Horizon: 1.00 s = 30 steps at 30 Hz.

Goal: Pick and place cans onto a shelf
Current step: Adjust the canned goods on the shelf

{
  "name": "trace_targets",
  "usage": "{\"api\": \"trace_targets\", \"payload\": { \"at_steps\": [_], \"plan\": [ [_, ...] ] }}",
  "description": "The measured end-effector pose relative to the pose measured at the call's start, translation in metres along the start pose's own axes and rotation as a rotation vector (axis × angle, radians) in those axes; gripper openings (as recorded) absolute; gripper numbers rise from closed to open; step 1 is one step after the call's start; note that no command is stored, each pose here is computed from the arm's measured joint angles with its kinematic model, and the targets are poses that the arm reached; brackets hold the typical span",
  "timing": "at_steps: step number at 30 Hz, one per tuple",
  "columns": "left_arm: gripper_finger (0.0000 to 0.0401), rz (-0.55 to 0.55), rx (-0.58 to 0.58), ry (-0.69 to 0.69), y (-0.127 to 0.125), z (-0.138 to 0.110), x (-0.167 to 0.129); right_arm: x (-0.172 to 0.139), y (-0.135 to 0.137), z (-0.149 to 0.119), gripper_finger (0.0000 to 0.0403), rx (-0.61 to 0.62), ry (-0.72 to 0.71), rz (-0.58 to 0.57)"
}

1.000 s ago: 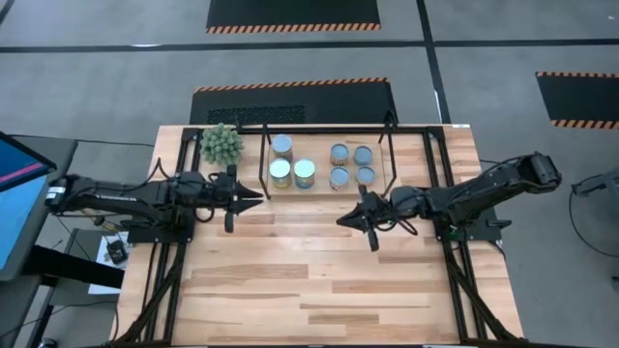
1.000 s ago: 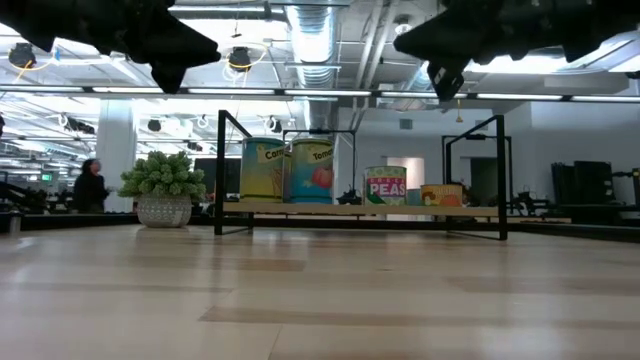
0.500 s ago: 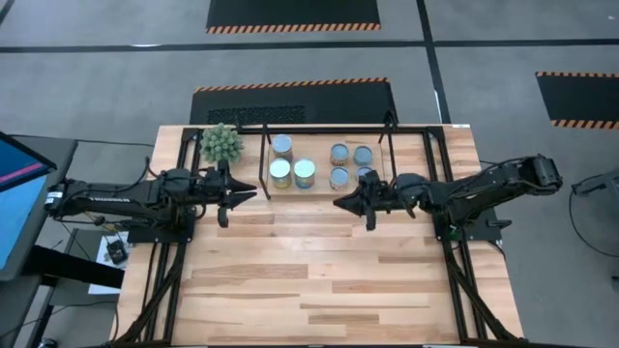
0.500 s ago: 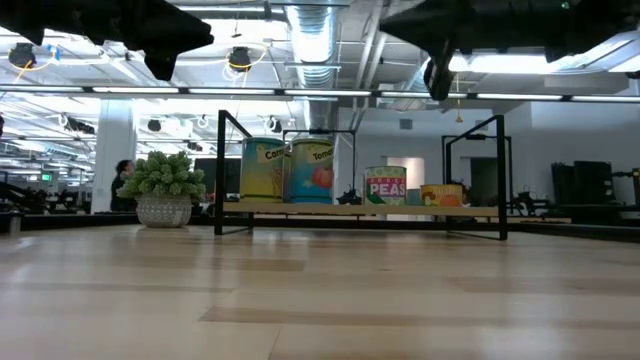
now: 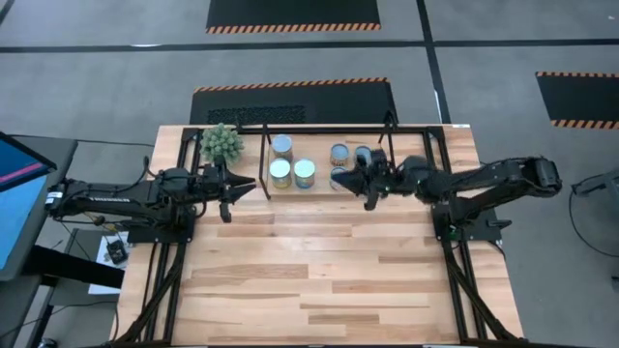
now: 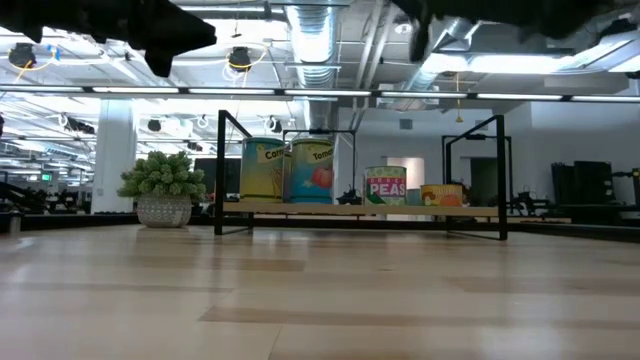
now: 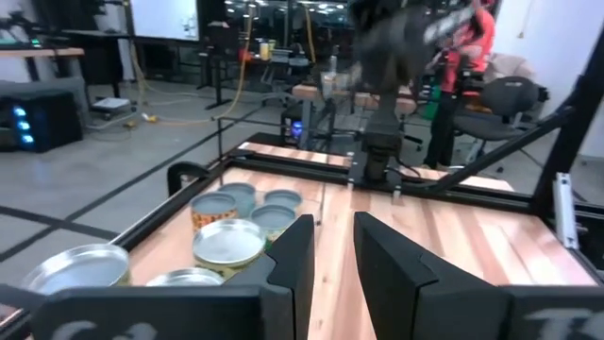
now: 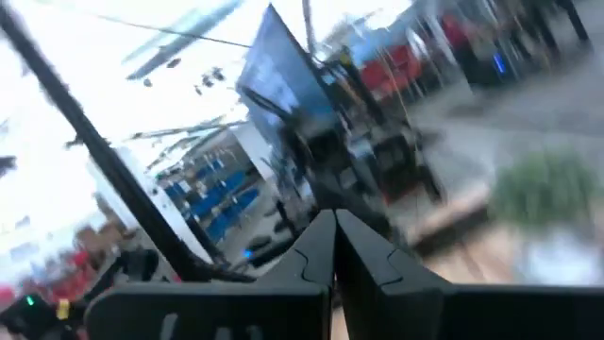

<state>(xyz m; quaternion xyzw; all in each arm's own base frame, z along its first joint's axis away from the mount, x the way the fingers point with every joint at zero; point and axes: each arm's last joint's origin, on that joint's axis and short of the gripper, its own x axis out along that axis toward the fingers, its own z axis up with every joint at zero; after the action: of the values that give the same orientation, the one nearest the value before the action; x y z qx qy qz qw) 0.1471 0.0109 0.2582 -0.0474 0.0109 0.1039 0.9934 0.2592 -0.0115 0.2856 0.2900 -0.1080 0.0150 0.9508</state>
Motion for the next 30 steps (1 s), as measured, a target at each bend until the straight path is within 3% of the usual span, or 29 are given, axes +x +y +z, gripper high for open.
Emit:
{"api": "trace_targets", "payload": {
  "at_steps": [3, 6, 9, 13, 16, 23, 30],
  "plan": [
    [0.0068, 0.021, 0.021, -0.002, 0.001, 0.0, 0.0, 0.015, 0.006, 0.028, 0.0033, -0.181, 0.016, 0.018],
    [0.0068, 0.036, 0.033, -0.003, 0.001, 0.0, 0.0, 0.031, 0.006, 0.052, 0.0033, -0.321, 0.14, -0.128],
    [0.0068, 0.045, 0.028, -0.004, 0.001, 0.0, 0.0, 0.04, -0.012, 0.065, 0.0033, -0.334, 0.348, -0.363],
    [0.0068, 0.044, 0.007, -0.016, 0.001, 0.002, -0.002, 0.059, -0.033, 0.08, 0.0033, -0.312, 0.456, -0.496],
    [0.0068, 0.049, 0.007, -0.026, 0.002, 0.003, -0.004, 0.078, -0.049, 0.084, 0.0033, -0.314, 0.486, -0.486],
    [0.0068, 0.055, 0.02, -0.071, 0.003, 0.008, -0.011, 0.119, -0.082, 0.064, 0.0033, -0.354, 0.673, -0.427],
    [0.0068, 0.064, 0.042, -0.092, 0.004, 0.011, -0.016, 0.147, -0.098, 0.059, 0.0033, -0.435, 0.778, -0.415]
  ]
}}
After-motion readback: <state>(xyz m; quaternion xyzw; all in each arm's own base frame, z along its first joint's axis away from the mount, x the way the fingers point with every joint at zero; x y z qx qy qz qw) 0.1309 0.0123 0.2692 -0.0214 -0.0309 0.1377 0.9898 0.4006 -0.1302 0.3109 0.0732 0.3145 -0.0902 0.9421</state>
